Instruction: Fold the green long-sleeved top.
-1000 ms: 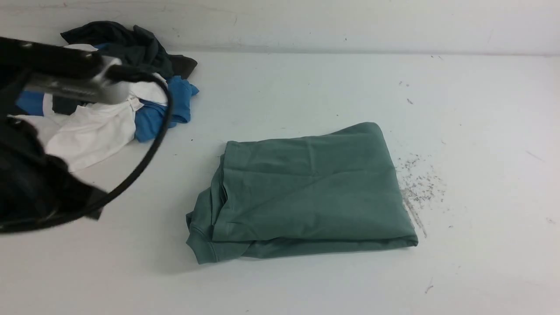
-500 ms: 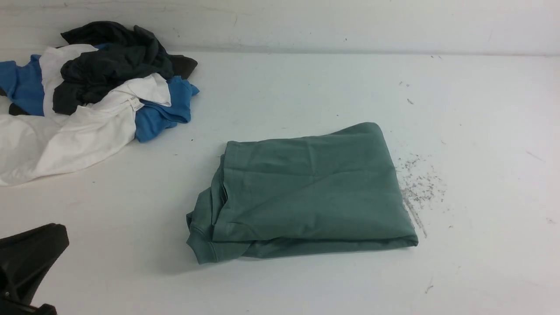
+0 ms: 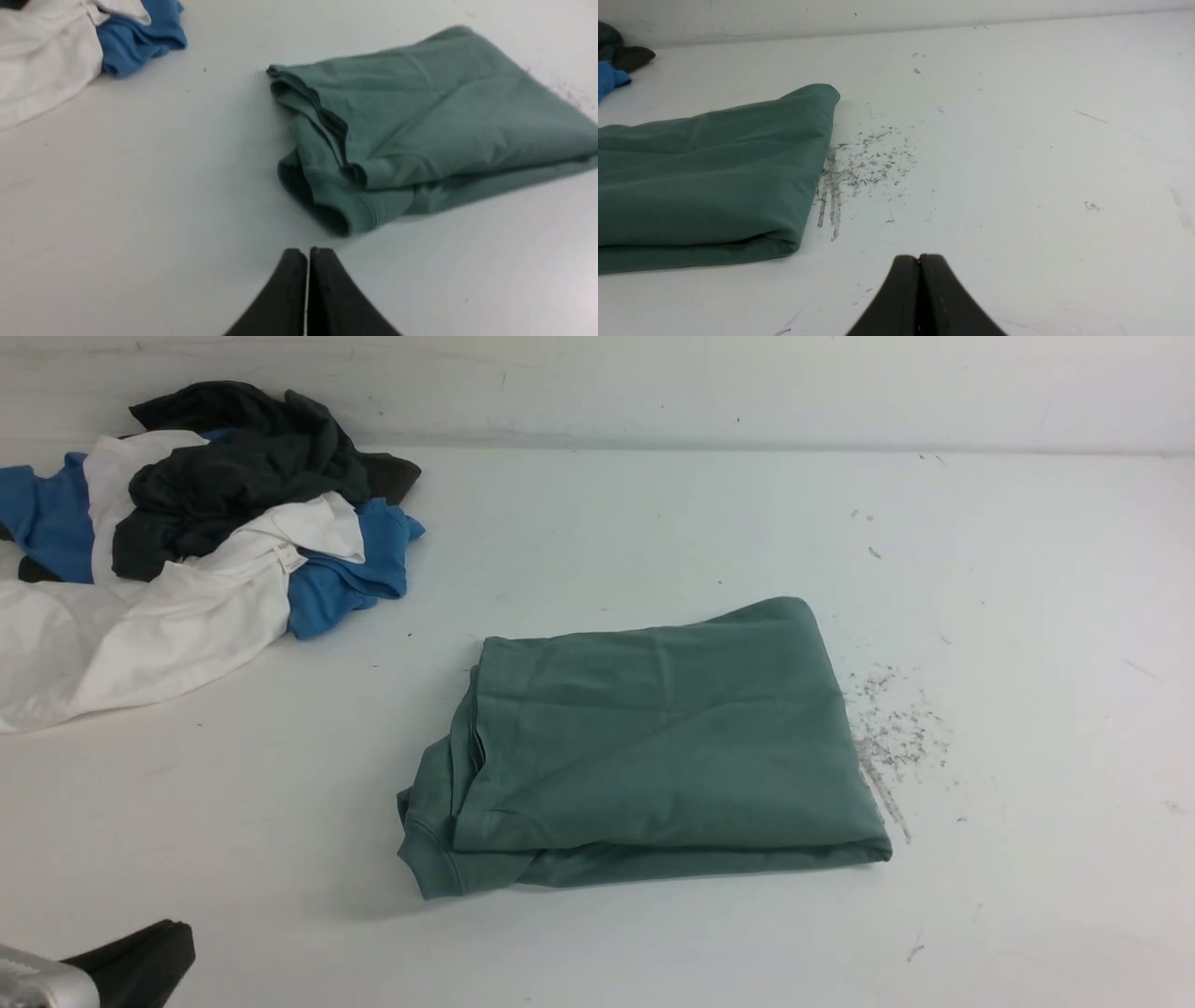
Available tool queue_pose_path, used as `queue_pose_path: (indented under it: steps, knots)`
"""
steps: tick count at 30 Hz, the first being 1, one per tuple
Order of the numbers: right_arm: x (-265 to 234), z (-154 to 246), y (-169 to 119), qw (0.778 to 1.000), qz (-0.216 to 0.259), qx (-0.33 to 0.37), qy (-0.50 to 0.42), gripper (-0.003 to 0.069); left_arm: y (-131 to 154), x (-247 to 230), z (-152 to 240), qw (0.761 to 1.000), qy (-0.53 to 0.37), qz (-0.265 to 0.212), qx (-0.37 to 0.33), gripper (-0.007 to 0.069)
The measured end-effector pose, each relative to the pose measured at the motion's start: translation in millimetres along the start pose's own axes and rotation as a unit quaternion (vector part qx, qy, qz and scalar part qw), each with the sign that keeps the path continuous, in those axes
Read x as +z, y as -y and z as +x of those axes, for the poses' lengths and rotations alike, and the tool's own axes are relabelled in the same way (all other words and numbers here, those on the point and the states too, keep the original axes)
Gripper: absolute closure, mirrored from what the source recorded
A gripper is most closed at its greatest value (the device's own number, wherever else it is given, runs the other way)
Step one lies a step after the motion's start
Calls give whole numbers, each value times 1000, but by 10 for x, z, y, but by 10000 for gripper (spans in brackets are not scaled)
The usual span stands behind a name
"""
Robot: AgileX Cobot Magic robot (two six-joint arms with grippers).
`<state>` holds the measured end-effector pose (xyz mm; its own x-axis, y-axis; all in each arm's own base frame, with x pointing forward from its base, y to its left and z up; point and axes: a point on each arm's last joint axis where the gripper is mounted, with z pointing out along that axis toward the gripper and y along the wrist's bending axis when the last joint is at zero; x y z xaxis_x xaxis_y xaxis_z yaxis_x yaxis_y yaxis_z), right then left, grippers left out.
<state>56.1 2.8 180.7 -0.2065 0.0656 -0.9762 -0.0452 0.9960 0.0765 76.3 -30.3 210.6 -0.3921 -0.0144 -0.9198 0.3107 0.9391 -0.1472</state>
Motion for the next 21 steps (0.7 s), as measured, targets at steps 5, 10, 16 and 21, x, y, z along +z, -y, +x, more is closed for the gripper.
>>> queue_pose_path:
  steps: [5, 10, 16, 21]
  knots:
    - [0, 0, 0, 1000, 0, 0, 0, 673, -33, -19, 148, 999, -1, -6, 35, 629]
    - [0, 0, 0, 1000, 0, 0, 0, 673, -119, -108, 334, 997, 39, -48, 47, 629]
    - [0, 0, 0, 1000, 0, 0, 0, 673, -234, -156, 442, 988, 52, -143, 11, 629]
    - [0, 0, 0, 1000, 0, 0, 0, 673, -253, -163, 440, 986, 53, -161, 8, 629]
